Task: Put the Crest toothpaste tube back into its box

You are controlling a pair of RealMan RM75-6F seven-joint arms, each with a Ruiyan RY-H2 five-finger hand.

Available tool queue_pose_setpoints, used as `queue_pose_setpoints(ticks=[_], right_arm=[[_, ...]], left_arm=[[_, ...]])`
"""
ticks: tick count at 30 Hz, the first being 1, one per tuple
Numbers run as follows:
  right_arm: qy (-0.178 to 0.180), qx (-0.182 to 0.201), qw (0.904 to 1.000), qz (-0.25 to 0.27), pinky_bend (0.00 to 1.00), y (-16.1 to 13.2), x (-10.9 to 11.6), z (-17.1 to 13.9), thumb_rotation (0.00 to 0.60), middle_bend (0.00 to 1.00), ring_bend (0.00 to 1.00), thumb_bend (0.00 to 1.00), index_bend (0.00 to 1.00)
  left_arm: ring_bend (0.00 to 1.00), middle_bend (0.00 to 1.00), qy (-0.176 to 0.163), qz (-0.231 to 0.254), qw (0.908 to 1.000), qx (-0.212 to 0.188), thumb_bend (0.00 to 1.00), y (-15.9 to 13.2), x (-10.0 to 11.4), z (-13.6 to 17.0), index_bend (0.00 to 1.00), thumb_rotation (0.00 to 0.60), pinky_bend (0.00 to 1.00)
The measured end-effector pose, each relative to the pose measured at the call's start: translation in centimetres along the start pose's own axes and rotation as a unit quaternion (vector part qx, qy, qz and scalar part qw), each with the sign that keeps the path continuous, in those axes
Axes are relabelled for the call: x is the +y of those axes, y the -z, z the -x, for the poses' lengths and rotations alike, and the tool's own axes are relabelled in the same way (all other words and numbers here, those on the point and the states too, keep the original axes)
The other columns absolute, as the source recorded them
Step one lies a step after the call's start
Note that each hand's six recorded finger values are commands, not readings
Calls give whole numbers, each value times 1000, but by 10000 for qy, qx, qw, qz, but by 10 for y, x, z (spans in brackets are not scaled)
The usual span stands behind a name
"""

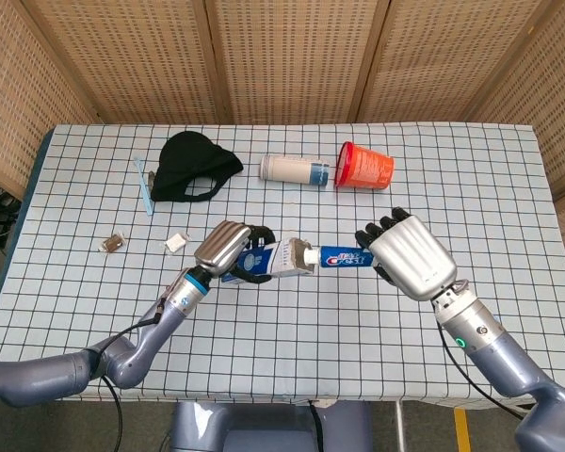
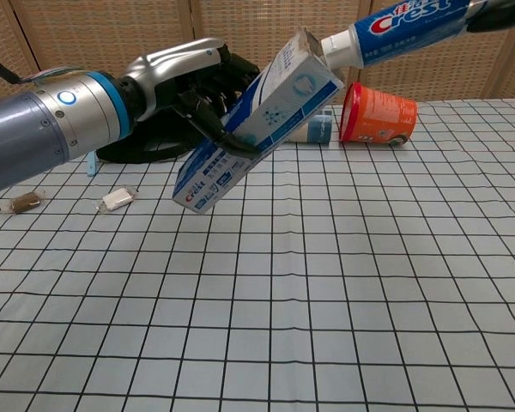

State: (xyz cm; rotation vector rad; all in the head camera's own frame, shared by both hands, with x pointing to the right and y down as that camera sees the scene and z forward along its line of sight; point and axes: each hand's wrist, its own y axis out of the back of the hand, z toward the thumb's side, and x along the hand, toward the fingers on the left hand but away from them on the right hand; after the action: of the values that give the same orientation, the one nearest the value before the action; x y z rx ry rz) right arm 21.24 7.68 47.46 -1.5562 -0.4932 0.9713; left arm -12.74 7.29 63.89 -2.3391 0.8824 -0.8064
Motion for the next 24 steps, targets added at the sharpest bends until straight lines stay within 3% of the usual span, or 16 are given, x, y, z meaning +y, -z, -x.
queue_pose_setpoints(ticks=[15, 24], right_arm=[[-106, 160, 9989, -438, 514, -14, -9, 4, 600, 654, 598, 668, 637], [-96, 410, 9957, -820, 515, -35, -8, 10, 600, 641, 596, 630, 626]], left_arm=[[542, 527, 171, -85, 9998, 39, 145, -5, -10, -5, 659, 600, 509], [543, 527, 244, 285, 9992, -134, 151, -29, -28, -12, 670, 600, 510]])
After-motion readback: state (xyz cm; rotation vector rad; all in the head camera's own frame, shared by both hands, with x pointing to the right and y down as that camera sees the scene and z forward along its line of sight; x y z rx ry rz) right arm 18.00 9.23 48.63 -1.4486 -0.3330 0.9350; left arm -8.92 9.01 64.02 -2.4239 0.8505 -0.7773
